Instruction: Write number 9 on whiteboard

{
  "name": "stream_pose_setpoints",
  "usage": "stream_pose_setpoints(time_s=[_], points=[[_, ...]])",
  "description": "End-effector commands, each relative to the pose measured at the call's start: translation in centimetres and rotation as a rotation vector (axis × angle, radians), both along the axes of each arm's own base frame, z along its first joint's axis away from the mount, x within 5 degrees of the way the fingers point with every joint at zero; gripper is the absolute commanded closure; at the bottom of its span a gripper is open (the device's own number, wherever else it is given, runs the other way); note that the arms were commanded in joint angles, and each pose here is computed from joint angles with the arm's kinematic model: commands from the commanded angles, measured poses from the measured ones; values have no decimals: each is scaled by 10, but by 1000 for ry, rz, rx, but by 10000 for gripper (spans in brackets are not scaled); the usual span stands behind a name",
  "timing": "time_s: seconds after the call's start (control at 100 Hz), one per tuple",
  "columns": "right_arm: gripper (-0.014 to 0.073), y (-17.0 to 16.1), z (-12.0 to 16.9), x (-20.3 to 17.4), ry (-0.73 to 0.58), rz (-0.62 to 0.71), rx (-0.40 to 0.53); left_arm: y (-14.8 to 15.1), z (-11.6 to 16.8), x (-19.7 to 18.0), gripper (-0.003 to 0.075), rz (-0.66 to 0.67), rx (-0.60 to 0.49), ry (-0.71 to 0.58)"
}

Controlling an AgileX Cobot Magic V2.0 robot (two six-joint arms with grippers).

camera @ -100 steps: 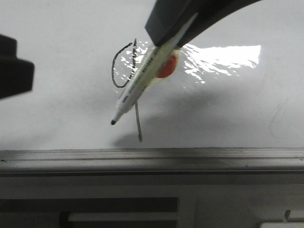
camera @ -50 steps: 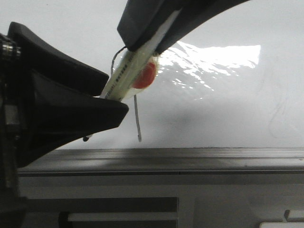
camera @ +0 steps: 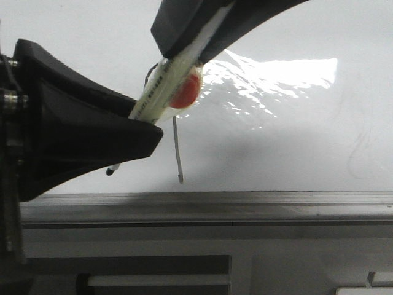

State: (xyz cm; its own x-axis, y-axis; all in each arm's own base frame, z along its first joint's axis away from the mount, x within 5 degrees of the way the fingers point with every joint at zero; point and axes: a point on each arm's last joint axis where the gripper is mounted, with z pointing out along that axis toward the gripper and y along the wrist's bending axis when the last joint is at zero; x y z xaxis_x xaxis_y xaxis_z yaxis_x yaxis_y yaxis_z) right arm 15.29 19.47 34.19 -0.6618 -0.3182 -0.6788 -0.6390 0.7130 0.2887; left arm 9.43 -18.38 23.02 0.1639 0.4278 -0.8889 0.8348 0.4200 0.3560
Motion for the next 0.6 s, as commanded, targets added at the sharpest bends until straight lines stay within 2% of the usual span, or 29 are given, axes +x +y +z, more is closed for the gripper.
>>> stream_pose_setpoints(time_s=[0.0,0.04,0.13,0.16,0.23,0.29,0.42,0.47,0.59], points=[[603,-1,20,-1,-66,-9,89,-3,17,4,741,36,-107,-36],[559,-1,21,-1,-68,-9,92,-3,17,4,741,39,-108,-33],[384,-1,21,-1,-73,-11,97,-2,17,6,741,71,-124,5],[315,0,21,0,-74,-11,100,-1,16,7,741,98,-137,35],[218,0,22,0,-76,-12,101,2,14,10,741,176,-173,123],[196,0,22,0,-76,-12,101,6,11,13,741,265,-215,221],[196,0,22,0,-76,-12,101,20,2,22,741,551,-353,459],[196,0,22,0,-76,-12,101,23,0,23,741,596,-371,502],[196,0,22,0,-75,-12,102,19,2,22,741,603,-389,565]])
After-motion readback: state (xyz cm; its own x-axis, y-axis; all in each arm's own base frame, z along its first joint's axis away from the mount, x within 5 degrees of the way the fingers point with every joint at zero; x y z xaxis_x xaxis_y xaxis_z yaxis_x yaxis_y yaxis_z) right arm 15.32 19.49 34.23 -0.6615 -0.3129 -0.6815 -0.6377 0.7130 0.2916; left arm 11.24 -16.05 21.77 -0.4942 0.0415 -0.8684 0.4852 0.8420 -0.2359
